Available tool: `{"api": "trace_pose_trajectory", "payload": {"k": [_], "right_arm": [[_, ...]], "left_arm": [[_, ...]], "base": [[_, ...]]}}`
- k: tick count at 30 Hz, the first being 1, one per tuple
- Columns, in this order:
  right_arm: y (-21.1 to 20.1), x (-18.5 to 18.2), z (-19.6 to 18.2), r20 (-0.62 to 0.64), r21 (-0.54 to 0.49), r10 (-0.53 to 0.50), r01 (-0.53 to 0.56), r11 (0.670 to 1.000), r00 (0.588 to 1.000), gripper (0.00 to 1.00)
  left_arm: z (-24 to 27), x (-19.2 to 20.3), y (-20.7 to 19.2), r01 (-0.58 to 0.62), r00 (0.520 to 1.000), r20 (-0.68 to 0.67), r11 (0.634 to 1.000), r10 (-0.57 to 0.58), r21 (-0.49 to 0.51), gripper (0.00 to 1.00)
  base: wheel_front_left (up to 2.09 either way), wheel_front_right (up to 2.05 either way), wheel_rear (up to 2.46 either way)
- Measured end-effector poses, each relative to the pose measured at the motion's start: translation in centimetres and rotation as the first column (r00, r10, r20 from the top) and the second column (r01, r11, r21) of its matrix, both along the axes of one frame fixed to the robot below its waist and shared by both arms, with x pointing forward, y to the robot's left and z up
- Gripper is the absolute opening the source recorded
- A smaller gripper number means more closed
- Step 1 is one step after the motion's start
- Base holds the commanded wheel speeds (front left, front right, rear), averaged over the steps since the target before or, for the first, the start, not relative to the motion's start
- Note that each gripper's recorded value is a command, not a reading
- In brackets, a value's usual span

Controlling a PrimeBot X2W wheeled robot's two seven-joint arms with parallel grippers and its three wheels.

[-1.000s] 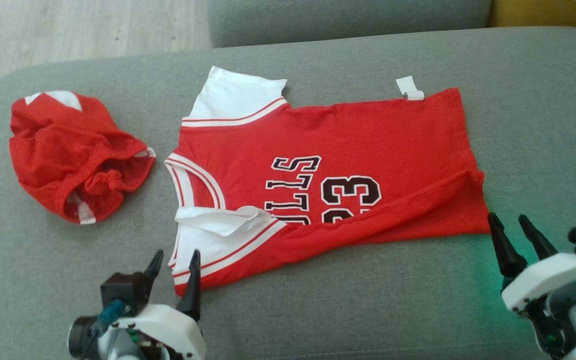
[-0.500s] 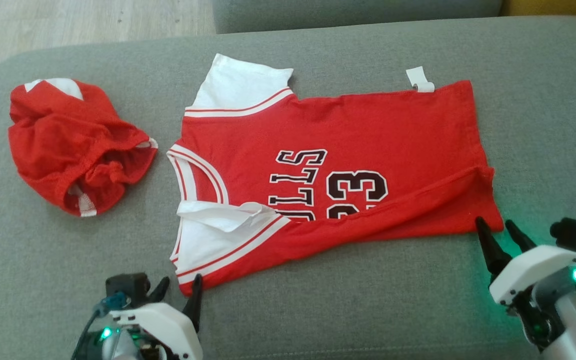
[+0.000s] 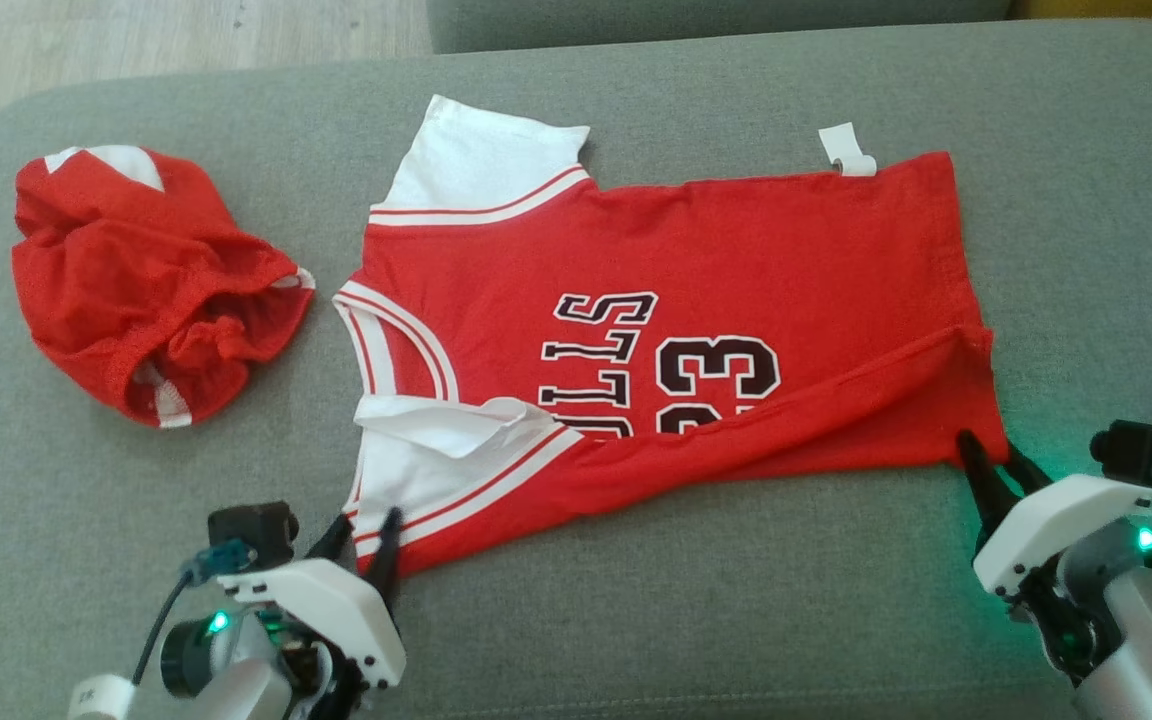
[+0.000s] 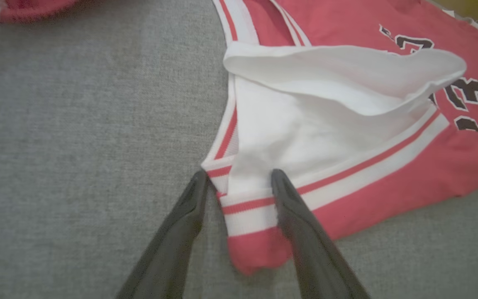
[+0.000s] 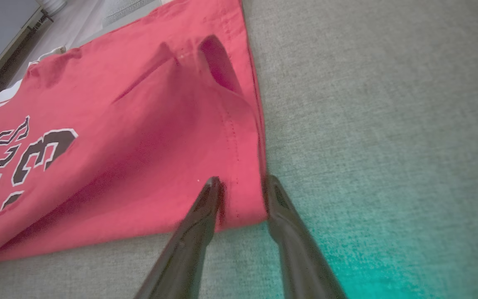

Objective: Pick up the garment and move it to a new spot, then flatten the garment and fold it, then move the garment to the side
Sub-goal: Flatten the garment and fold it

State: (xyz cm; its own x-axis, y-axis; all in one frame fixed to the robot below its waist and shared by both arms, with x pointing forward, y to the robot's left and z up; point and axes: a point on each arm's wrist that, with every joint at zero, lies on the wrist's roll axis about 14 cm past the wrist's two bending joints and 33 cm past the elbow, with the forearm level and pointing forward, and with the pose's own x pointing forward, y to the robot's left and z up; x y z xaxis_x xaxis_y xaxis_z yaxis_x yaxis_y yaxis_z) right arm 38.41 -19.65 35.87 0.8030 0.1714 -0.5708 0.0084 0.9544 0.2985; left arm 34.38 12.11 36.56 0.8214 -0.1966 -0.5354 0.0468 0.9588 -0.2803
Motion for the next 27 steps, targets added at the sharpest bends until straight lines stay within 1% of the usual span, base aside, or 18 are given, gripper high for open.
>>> {"api": "trace_pose_trajectory", "payload": {"k": [1,2,3,9,14,16,19,23,27], "right_arm": [[0.1,0.0,0.0,0.000,-0.001,0.003,-0.003,1.000,1.000,0.36],[0.1,0.1,0.1,0.003,-0.001,0.005,-0.005,1.000,1.000,0.36],[0.3,0.2,0.2,0.009,-0.001,0.009,-0.009,1.000,1.000,0.00],[0.4,0.3,1.1,0.045,0.012,0.003,-0.004,1.000,0.999,0.00],[-0.6,0.1,2.4,0.059,-0.009,0.014,-0.014,1.000,0.998,0.00],[-1.2,-0.7,2.3,0.031,-0.026,0.027,-0.027,0.999,0.999,0.00],[-2.2,-2.8,1.4,-0.040,-0.037,0.035,-0.037,0.999,0.999,0.00],[-3.0,-5.9,0.3,-0.128,-0.035,0.038,-0.043,0.998,0.991,0.00],[-4.0,-7.6,0.2,-0.168,-0.032,0.019,-0.025,0.999,0.986,0.00]], "left_arm": [[0.0,0.1,0.0,-0.003,1.000,0.002,1.000,0.003,-0.002,0.24],[0.0,0.1,0.0,-0.004,1.000,0.001,1.000,0.004,-0.011,0.24],[0.0,0.1,-0.2,-0.003,1.000,0.000,1.000,0.003,-0.017,0.00],[0.5,0.2,-0.2,-0.005,1.000,0.029,1.000,0.006,-0.028,0.00],[1.9,0.4,0.4,0.002,0.998,0.064,1.000,-0.001,-0.020,0.00],[2.4,0.3,0.8,0.017,0.998,0.062,1.000,-0.017,-0.011,0.00],[2.8,-0.2,0.9,0.043,0.998,0.039,0.999,-0.044,0.006,0.00],[2.2,-2.1,0.5,0.085,0.995,-0.045,0.996,-0.084,0.011,0.00],[1.6,-4.2,-0.2,0.128,0.983,-0.135,0.992,-0.127,0.004,0.00]], "base": [[0.00,0.00,0.00],[0.00,0.00,0.00],[0.00,0.00,0.00],[0.00,0.00,0.00],[0.00,0.00,0.00],[0.00,0.00,0.00],[0.00,0.00,0.00],[0.00,0.00,0.00],[0.00,0.00,0.00]]}}
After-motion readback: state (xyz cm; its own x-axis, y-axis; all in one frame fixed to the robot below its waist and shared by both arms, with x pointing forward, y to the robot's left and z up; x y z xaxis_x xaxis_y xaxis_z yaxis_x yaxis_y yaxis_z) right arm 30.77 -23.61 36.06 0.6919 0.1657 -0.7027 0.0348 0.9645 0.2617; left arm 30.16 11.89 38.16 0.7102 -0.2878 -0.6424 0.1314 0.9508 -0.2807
